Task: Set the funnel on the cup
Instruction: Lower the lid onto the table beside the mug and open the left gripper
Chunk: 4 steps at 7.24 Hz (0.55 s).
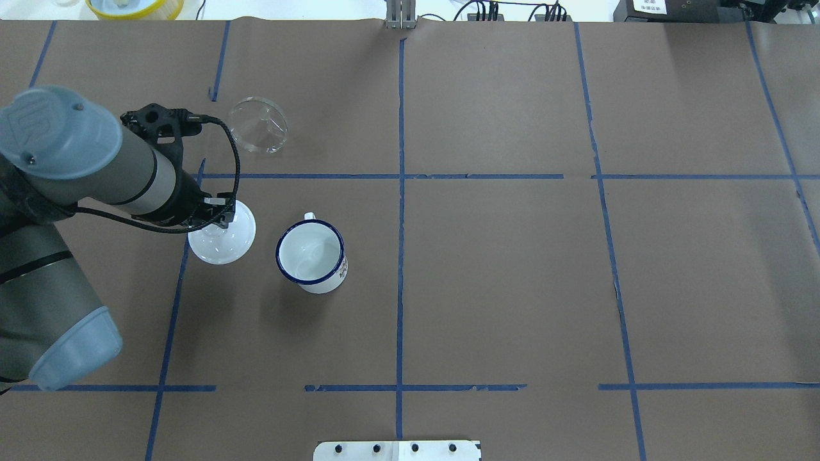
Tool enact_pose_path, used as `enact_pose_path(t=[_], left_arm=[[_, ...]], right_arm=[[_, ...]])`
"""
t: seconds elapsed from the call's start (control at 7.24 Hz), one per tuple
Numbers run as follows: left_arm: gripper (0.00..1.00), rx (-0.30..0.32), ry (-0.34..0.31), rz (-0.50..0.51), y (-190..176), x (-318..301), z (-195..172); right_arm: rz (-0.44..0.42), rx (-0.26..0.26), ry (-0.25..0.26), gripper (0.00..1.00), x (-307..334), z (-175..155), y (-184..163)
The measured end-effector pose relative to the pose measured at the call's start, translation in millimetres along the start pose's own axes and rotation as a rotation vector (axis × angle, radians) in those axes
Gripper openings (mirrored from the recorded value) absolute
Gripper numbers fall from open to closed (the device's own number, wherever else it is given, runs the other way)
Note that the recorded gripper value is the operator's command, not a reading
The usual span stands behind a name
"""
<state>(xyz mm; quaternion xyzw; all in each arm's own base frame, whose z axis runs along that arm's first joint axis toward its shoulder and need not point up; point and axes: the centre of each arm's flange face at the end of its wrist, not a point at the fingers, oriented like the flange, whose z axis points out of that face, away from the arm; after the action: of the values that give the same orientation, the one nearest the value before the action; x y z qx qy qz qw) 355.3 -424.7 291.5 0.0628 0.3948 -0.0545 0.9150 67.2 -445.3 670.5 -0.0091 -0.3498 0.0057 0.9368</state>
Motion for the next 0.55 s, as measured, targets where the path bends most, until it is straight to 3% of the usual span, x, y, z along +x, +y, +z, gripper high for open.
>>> enact_pose_path(t=[0.28,0.41,0.55], left_arm=[[0.00,0.003,-0.032,0.001,1,-25,50],[0.45,-0.003,-0.046,0.002,-2,-33,72],[0.99,-0.007,-0.053,0.004,-4,-38,87]], right_arm=[[0.000,0.000,0.000,1.00,0,0,0],[-0.001,0.001,0.000,1.00,0,0,0],[-0.001,0.001,0.000,1.00,0,0,0]])
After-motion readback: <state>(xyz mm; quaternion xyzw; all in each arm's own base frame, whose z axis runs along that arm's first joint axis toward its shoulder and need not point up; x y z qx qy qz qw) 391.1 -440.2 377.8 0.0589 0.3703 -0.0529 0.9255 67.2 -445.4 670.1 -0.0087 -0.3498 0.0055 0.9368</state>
